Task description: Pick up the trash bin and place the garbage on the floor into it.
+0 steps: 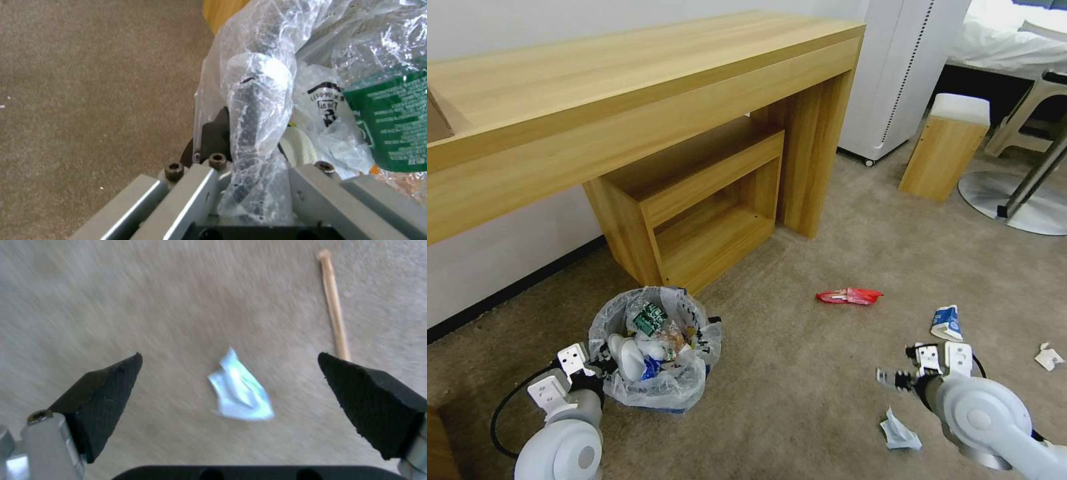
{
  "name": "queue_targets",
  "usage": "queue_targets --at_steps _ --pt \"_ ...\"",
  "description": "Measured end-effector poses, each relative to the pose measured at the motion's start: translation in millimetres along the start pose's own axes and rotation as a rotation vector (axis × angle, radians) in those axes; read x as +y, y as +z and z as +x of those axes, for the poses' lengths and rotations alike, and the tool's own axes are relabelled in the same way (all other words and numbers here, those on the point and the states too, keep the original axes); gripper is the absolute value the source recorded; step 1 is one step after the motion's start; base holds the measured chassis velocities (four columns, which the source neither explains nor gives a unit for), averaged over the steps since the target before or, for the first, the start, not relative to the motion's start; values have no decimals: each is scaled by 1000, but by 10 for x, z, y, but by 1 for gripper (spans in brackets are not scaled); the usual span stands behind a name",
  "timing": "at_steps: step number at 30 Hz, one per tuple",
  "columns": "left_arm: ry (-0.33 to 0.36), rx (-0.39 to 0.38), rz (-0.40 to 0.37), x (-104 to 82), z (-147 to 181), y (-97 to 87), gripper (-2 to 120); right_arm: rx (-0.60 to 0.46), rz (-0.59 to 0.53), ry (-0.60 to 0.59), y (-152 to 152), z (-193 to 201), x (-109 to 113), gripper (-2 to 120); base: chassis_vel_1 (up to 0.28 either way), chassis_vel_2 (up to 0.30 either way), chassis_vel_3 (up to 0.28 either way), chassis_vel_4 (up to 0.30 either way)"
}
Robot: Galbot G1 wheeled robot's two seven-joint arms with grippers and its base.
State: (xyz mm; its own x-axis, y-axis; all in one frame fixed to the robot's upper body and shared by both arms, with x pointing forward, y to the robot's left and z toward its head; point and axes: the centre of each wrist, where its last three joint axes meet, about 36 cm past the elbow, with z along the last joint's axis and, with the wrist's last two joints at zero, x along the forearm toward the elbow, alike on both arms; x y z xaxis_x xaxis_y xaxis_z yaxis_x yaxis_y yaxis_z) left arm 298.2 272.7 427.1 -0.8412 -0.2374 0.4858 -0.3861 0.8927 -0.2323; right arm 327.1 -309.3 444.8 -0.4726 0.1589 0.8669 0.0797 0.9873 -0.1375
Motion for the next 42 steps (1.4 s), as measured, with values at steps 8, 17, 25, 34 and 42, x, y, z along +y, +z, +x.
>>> queue_targets --at_steps 8,17,25,34,42 --pt "-7 -5 2 26 -6 10 1 68 257 135 527 -482 -141 100 0 0 0 0" --pt "-8 -13 8 21 35 46 1 20 419 136 802 -889 -183 100 0 0 0 0" --pt "-21 -22 15 44 80 73 1 3 500 110 938 -1189 -66 100 0 0 0 0" --pt "-28 -28 21 43 94 73 1 -3 526 123 1104 -1351 -87 100 0 0 0 0" --pt "-29 -28 24 25 101 86 1 -3 523 116 1243 -1479 -37 100 0 0 0 0"
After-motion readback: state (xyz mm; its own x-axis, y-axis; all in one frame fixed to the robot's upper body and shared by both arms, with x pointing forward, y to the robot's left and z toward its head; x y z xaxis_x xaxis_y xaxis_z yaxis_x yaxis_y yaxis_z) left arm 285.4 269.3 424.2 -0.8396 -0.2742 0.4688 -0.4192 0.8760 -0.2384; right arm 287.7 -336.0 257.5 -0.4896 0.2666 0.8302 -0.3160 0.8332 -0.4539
